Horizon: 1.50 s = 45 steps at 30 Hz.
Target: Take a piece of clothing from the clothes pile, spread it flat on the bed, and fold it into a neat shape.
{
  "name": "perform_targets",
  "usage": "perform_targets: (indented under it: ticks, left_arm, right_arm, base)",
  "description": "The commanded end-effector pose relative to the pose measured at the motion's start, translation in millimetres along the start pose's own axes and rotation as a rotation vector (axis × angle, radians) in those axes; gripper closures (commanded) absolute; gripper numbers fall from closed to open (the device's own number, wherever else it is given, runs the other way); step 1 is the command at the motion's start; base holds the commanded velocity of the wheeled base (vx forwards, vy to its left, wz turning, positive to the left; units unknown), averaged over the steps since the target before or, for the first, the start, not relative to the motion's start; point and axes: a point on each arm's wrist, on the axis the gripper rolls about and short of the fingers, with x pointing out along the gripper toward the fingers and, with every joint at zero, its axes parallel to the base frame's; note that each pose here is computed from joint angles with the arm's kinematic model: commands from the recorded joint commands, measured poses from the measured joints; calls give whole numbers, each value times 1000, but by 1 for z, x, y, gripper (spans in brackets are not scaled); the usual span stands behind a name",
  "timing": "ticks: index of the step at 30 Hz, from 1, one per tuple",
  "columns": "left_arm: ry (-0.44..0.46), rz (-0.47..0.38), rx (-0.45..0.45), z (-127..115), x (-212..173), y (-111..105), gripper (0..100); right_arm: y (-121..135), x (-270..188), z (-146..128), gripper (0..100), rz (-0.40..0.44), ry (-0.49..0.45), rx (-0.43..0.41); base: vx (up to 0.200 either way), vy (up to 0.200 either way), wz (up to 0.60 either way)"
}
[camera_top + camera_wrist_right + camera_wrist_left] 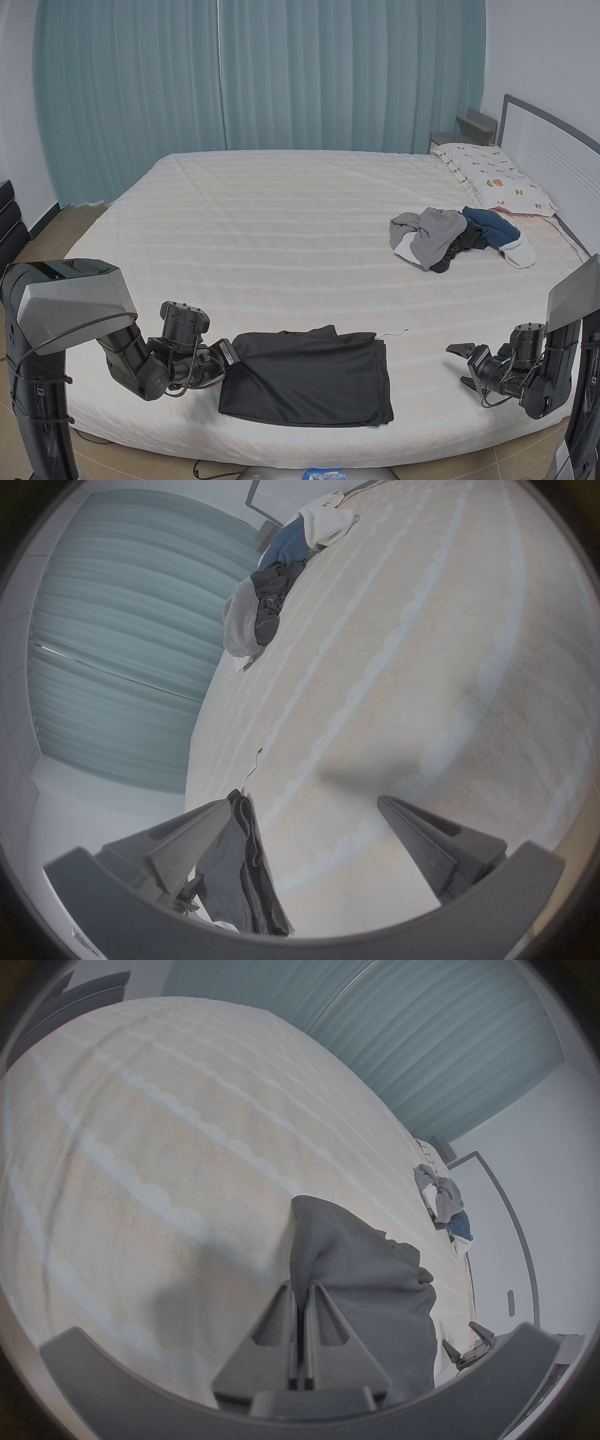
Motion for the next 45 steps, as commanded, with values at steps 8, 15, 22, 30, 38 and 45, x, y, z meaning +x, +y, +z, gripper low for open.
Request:
perform_targets:
  ticks: [8, 15, 22, 30, 38, 45]
  left_arm:
    - [1, 1, -12, 1, -4, -2, 100]
    - [2, -3, -20, 0, -6, -4, 100]
    - [13, 8, -20, -2, -6, -3, 100]
    - [36, 50, -15, -6, -7, -4, 100]
    - [37, 63, -2, -12, -7, -7, 100]
    - [51, 96, 11, -18, -8, -9, 100]
  right_arm:
    - [1, 0, 0, 0, 9, -5, -3]
    - [1, 0, 0, 0, 9, -5, -3]
    - [1, 0, 0, 0, 9, -5, -3]
    - [1, 0, 0, 0, 8, -6, -3]
    - [1, 0, 0, 0, 8, -6, -3]
    - [1, 0, 0, 0, 8, -6, -3]
  base:
    - [0, 50, 0]
    - [0, 200, 0]
    - [0, 200, 0]
    - [0, 200, 0]
    - [0, 200, 0]
    - [0, 200, 0]
